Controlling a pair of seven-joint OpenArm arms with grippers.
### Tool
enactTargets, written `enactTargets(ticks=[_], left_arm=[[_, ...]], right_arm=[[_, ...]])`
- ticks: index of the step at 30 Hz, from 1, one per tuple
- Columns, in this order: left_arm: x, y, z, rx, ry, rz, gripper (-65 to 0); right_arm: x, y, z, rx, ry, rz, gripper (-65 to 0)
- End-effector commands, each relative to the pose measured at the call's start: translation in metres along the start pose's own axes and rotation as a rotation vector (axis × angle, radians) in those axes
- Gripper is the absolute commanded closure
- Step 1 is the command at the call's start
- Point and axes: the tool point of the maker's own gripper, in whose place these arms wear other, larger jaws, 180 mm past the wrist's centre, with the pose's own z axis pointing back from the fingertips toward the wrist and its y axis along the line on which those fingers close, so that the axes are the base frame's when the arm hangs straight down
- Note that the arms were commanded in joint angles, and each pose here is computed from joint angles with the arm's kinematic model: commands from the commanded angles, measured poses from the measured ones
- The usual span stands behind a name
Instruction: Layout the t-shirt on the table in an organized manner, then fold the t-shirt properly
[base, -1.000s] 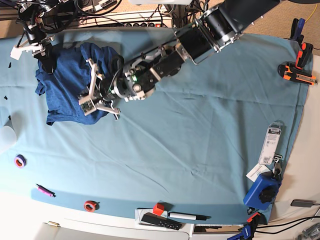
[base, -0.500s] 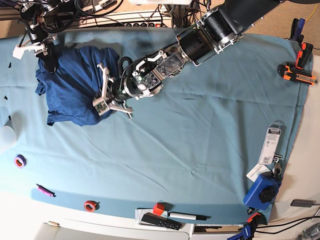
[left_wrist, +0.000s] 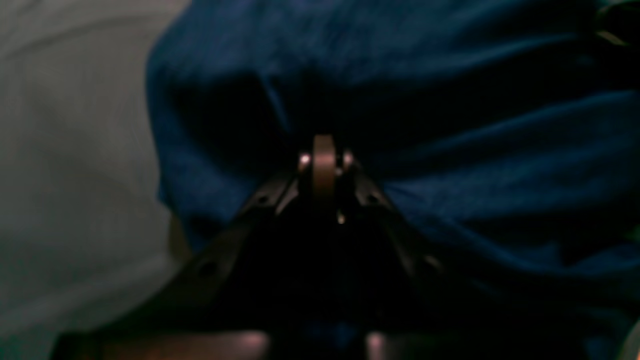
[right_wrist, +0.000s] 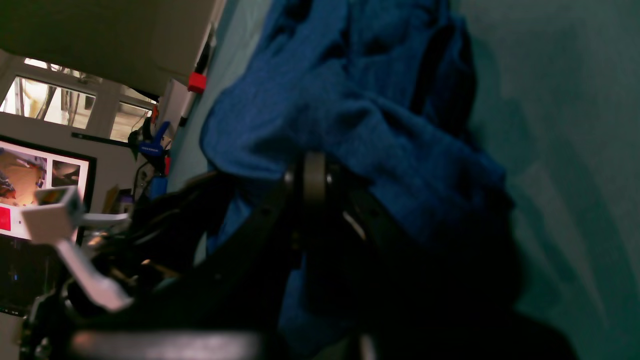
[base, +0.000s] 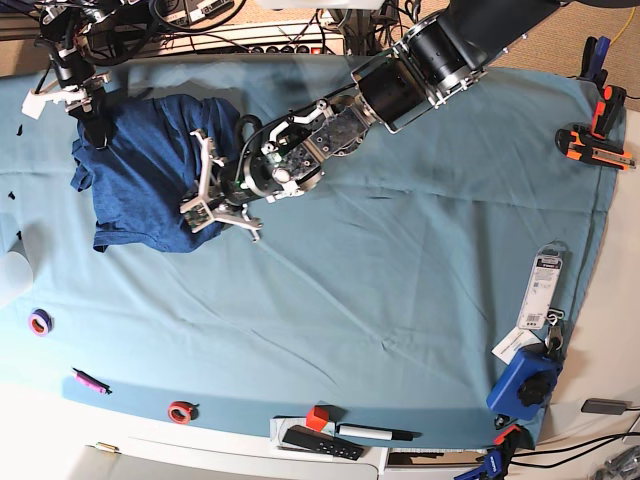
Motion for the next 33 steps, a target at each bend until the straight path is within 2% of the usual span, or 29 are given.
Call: enactTargets(ticks=[1, 8, 13, 16, 21, 26, 29, 33], left_arm=[[0.037, -0.006, -0.003, -0.026, -0.091, -0.016, 0.0], [0.074, -0.014, 0.006, -0.046, -0.189, -0.031, 0.0], [0.106, -0.021, 0.023, -0.164, -0.282, -0.057, 0.0], [0.126, -0.008, 0.039, -0.193, -0.356, -0.038, 0.0], [0.138, 0.045, 0.086, -0.214, -0.510, 0.108, 0.0], [0.107, 0.124, 0.138, -0.040, -0.596, 0.290, 0.0], [0.069, 0.154, 0.167, 0.062, -0.576, 0.349, 0.0], [0.020, 0.176, 0.208, 0.170, -0.538, 0.412, 0.0]], right_arm=[[0.023, 0.007, 0.002, 0.022, -0.053, 0.041, 0.0], [0.060, 0.008, 0.008, 0.011, -0.078, 0.130, 0.0], [0.089, 0.010, 0.013, 0.000, -0.088, 0.204, 0.0], [0.107, 0.010, 0.021, -0.016, -0.112, 0.241, 0.0], [0.141, 0.006, 0.044, -0.062, -0.198, 0.279, 0.0], [0.168, -0.003, 0.061, -0.147, -0.263, 0.330, 0.0], [0.174, -0.002, 0.060, -0.154, -0.260, 0.352, 0.0], [0.171, -0.002, 0.058, -0.152, -0.244, 0.353, 0.0]])
